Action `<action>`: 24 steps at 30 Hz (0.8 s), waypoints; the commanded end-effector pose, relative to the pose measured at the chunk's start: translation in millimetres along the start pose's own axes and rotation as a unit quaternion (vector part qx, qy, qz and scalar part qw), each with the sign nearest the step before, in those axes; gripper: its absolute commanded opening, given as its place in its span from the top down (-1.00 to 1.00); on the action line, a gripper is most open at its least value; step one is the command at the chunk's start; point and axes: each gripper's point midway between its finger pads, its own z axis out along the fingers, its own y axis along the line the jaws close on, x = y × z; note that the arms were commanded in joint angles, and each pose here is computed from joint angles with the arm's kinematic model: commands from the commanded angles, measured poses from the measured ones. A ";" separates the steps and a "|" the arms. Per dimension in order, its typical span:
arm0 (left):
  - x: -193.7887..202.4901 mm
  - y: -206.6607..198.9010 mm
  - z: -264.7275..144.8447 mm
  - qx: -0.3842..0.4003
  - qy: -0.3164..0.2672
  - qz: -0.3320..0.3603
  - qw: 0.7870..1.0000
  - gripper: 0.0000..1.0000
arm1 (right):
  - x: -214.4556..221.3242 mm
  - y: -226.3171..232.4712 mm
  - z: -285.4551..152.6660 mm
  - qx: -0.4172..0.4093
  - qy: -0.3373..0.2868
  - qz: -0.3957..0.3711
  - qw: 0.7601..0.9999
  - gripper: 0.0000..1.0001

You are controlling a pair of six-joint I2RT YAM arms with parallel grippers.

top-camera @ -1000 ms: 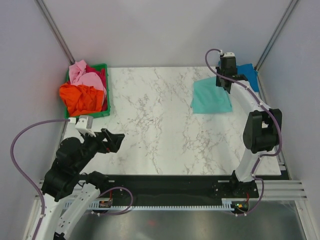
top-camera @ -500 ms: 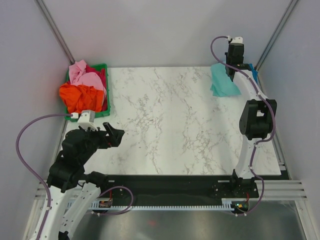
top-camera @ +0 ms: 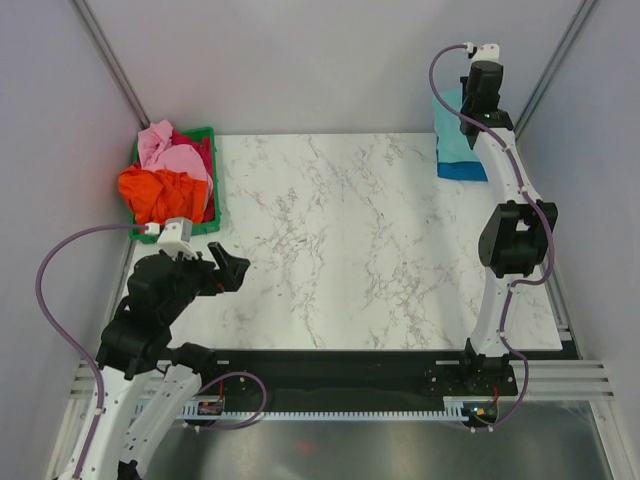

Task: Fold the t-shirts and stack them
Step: Neatly place the folded tshirt to the corner

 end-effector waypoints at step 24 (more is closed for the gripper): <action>1.0 -4.8 8.5 0.007 0.014 -0.015 1.000 -0.99 | 16.6 -41.4 67.3 0.010 -0.014 0.048 0.999 1.00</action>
